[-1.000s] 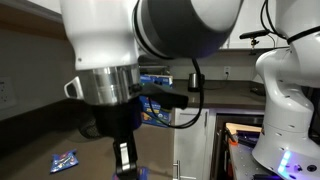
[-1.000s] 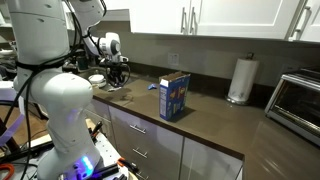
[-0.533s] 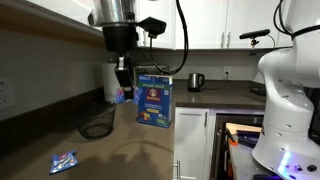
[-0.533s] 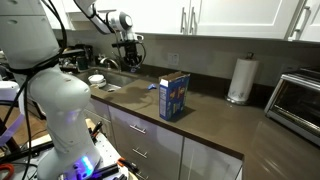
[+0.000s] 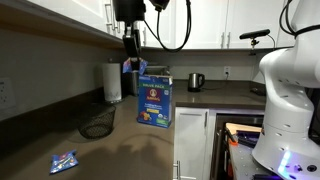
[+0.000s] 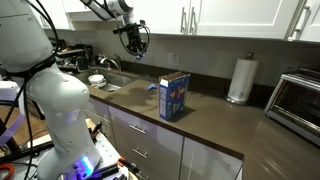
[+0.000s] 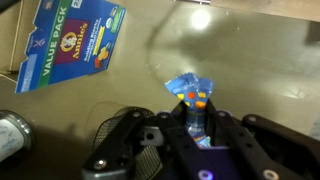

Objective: Put one of the blue sachets on the counter inside the blue box

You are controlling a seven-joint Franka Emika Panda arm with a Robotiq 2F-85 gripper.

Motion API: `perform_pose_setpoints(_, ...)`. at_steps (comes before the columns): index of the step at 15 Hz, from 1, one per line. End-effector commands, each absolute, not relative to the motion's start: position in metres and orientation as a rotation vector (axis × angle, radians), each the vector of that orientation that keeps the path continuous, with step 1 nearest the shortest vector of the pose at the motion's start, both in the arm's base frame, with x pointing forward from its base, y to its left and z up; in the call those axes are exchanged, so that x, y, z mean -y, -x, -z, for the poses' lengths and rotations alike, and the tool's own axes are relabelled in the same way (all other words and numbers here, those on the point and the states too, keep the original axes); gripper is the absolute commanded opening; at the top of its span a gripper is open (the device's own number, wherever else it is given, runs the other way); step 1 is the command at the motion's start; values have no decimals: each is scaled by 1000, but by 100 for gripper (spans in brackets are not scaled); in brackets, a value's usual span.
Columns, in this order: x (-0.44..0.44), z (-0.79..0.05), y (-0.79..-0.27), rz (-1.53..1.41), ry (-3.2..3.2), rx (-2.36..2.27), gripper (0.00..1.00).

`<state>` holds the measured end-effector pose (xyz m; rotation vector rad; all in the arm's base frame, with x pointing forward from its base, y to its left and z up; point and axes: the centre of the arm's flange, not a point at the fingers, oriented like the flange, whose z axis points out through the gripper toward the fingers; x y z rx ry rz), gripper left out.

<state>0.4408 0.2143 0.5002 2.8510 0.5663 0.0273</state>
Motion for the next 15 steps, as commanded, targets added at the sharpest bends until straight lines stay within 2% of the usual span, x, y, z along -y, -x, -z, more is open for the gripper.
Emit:
perform_pose_setpoints(1,-195,-528,-418,-69,-2829,-499,6)
perform_pose_setpoints(15,-96,-555,-400,-159,-2887,-193,6)
